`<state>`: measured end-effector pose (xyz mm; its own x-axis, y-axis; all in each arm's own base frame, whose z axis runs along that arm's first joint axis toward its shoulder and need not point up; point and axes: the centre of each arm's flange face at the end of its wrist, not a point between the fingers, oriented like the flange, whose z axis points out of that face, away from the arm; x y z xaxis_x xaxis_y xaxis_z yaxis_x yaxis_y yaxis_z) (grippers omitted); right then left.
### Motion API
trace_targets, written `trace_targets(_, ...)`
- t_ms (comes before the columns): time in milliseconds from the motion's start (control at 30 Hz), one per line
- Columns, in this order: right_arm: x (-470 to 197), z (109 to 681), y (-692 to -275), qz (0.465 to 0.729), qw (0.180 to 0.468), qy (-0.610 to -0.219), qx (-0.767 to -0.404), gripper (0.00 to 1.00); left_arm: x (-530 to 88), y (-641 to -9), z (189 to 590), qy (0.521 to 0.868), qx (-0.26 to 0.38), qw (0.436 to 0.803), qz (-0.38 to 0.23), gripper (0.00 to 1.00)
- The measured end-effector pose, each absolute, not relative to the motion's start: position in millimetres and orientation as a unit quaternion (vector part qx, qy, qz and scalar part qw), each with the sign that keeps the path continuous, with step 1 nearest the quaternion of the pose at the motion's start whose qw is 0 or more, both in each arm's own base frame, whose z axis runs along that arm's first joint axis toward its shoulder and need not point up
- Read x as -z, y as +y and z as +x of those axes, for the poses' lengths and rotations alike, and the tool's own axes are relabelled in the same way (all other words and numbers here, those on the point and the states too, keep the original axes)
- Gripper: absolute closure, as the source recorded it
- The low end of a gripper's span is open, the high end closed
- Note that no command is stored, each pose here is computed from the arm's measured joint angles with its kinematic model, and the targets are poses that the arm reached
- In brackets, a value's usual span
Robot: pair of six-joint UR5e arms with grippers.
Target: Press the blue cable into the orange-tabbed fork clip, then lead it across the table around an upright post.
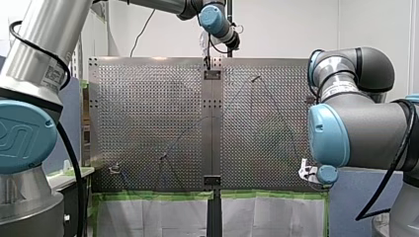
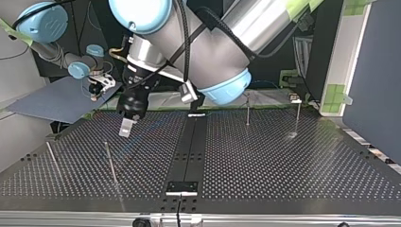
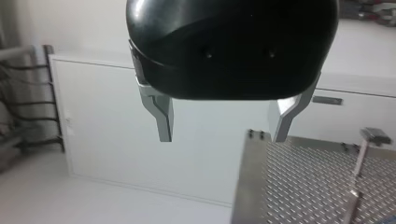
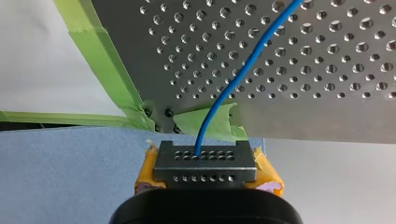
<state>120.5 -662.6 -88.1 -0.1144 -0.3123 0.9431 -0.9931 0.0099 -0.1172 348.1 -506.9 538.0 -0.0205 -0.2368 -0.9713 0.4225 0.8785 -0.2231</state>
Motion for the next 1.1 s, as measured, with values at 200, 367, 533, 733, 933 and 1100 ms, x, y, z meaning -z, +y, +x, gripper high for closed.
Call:
trace_targets(200,86,122,-666,0.544,0.384,-0.59,-0.457,1.0,-532,-506,339,0.666,0.248,0.7,0.068,0.0)
trace_targets(367,85,127,-668,0.547,0.377,-0.578,-0.475,1.0,-513,-509,338,0.665,0.252,0.7,0.068,0.0)
trace_targets(533,84,129,-669,0.547,0.373,-0.573,-0.483,1.0,-496,-510,337,0.665,0.259,0.697,0.067,0.0)
trace_targets(733,84,130,-669,0.548,0.372,-0.572,-0.485,1.0,-474,-511,337,0.665,0.268,0.694,0.063,0.0)
trace_targets(933,84,130,-669,0.548,0.371,-0.572,-0.484,1.0,-452,-510,336,0.666,0.271,0.693,0.057,0.0)
trace_targets(1100,84,130,-669,0.549,0.37,-0.572,-0.484,1.0,-432,-508,335,0.667,0.276,0.691,0.052,0.0)
